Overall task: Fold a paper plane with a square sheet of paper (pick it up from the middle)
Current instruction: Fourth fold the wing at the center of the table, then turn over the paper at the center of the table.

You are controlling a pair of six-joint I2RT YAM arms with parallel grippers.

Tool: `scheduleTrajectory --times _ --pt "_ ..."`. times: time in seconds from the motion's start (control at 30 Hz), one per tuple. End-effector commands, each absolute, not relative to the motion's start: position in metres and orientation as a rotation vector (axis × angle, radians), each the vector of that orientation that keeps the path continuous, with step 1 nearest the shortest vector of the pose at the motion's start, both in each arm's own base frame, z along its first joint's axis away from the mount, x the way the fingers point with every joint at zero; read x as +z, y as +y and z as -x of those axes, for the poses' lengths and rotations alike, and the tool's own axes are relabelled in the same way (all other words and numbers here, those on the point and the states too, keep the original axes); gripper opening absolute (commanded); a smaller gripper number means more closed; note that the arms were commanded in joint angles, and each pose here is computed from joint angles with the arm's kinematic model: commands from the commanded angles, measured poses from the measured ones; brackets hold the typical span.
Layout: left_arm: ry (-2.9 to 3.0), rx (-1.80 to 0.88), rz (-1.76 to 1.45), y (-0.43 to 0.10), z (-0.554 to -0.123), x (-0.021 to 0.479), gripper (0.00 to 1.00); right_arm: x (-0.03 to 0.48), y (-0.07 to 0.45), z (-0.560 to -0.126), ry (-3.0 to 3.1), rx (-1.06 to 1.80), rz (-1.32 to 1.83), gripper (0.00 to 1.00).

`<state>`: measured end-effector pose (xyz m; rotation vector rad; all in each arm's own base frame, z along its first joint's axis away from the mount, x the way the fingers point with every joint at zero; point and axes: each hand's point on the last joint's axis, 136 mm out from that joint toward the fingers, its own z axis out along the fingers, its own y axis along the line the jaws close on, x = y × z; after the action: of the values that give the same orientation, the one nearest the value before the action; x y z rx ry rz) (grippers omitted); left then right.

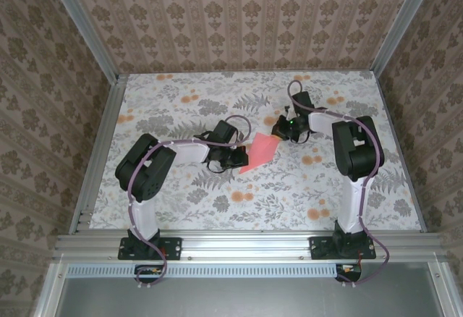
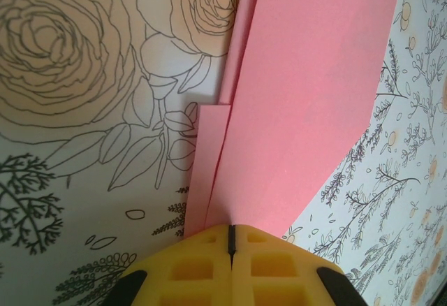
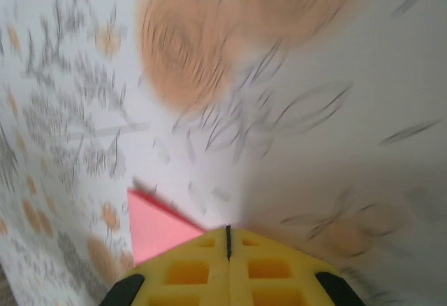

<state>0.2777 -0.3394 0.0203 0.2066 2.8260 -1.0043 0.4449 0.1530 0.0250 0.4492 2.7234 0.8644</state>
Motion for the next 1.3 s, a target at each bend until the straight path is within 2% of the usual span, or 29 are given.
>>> scheduleTrajectory --times 0.0,0.13,0.23,0.37,0.5,0.7,1.1,1.27 --pt "2.990 -0.845 -0.162 -0.312 -0.257 -0.018 0.03 0.032 0.143 -0.453 2.718 0.782 -0.492 0.11" --pt "2.946 -0.904 -0.173 -0.321 -0.261 -0.005 0.04 0.051 0.145 -0.447 2.684 0.820 -0.476 0.21" --pt "2.855 -1.017 -0.147 -0.333 -0.272 0.021 0.14 0.061 0.153 -0.432 2.664 0.893 -0.468 0.36" --pt "2.741 -1.131 -0.105 -0.339 -0.287 0.053 0.24 0.063 0.162 -0.409 2.662 0.979 -0.473 0.44" --pt "2.690 -1.137 -0.064 -0.331 -0.295 0.067 0.32 0.064 0.174 -0.393 2.664 1.066 -0.463 0.45" --pt "2.686 -1.095 0.023 -0.310 -0.301 0.064 0.38 0.056 0.192 -0.383 2.703 1.091 -0.415 0.47" --pt "2.659 -1.120 0.137 -0.288 -0.305 0.065 0.52 0.042 0.217 -0.383 2.738 1.129 -0.363 0.48" --pt "2.646 -1.135 0.163 -0.283 -0.307 0.067 0.56 0.043 0.227 -0.387 2.708 1.177 -0.334 0.45"
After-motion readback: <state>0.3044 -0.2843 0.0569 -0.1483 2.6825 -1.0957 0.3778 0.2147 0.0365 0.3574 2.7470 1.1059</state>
